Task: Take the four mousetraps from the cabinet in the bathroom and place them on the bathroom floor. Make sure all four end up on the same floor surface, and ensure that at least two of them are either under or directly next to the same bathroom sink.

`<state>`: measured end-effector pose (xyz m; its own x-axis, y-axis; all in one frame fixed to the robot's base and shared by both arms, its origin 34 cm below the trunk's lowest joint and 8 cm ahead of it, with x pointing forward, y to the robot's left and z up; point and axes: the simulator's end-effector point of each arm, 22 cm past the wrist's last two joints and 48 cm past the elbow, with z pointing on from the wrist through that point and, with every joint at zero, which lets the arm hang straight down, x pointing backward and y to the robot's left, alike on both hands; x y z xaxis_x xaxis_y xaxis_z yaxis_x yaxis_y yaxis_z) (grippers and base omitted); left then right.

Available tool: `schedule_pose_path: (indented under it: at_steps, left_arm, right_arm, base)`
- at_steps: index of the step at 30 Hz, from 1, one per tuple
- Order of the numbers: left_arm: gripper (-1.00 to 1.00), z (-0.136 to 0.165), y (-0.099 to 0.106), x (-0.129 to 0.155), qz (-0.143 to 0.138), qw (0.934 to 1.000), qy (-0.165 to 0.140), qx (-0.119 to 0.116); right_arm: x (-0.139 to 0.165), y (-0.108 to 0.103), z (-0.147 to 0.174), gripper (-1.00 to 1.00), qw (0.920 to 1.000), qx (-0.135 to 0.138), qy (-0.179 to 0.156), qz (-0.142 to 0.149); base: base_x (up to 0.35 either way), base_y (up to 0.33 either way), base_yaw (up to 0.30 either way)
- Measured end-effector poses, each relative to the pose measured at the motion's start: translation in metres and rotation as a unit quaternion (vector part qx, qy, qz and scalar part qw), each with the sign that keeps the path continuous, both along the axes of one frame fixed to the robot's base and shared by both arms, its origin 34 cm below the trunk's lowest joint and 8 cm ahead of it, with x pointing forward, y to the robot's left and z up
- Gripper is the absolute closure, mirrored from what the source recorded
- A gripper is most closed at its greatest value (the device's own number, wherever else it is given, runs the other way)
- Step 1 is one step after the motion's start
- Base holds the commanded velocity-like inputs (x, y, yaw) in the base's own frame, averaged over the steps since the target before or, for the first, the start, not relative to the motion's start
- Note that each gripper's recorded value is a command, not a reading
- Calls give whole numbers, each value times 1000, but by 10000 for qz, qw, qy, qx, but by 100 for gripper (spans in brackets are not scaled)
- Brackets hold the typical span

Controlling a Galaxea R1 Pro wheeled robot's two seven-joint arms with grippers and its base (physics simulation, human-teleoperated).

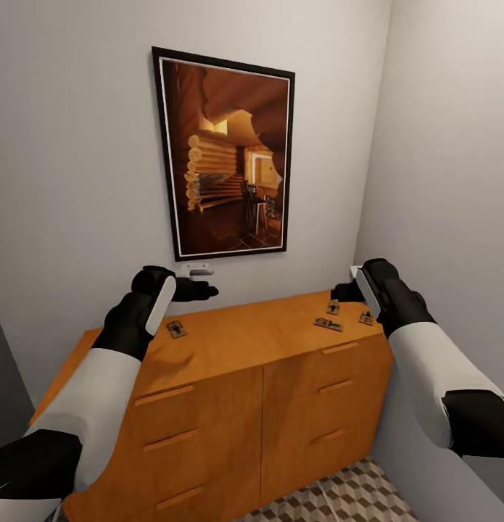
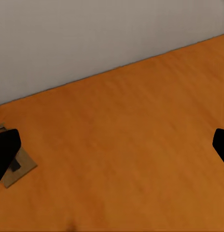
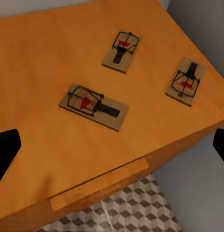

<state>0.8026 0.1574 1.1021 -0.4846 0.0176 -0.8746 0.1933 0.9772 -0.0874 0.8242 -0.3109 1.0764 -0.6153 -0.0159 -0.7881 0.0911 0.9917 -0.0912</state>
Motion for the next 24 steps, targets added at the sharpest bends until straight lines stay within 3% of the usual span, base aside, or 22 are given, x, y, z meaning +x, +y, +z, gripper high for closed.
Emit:
schedule_pose_path:
  at_steps: [8,24]
  left_arm:
    - [-100,-1,0,1,2,10000,5,-3]
    - [-100,-2,-1,1,-3,10000,13,-15]
  right_arm:
    - [0,-2,0,-100,10000,15,-1,-17]
    - [0,-4,-1,-100,10000,63,0,-45]
  base:
    - [171,0,0]
    - [20,0,0]
